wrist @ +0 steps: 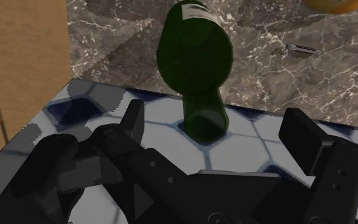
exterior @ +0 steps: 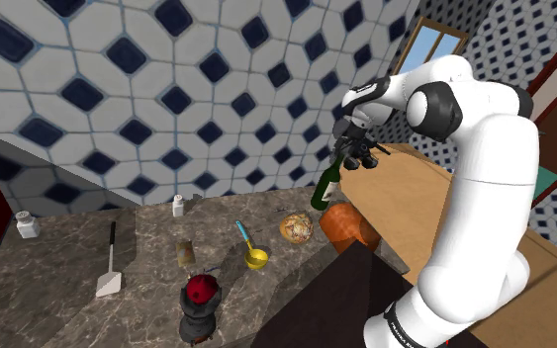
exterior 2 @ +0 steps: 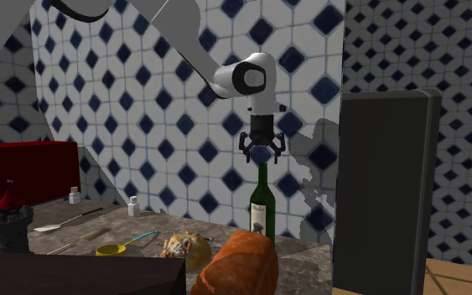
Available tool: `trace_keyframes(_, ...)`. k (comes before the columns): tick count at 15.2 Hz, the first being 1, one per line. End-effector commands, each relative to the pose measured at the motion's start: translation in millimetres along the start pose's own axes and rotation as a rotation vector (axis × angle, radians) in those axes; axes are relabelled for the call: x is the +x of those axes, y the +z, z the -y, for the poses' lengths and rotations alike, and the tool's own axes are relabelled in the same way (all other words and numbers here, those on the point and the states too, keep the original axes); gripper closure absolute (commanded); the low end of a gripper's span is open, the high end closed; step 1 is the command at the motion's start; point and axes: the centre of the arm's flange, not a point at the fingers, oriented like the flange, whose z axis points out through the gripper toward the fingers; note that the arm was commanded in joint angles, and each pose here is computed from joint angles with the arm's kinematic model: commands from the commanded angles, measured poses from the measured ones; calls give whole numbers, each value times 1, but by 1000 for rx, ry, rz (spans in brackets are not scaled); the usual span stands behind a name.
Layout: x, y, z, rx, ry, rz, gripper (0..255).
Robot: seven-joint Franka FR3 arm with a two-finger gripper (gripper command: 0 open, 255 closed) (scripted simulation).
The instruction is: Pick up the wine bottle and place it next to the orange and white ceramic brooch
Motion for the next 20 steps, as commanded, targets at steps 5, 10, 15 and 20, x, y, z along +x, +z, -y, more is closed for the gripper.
trace_keyframes(5, 2, 33, -3, 1, 1, 0, 0)
trace_keyframes(10, 2, 36, -3, 1, 1, 0, 0)
trace_keyframes(15, 2, 36, -3, 1, 1, 0, 255)
trace_keyframes(20, 3, 36, -3, 1, 1, 0, 255)
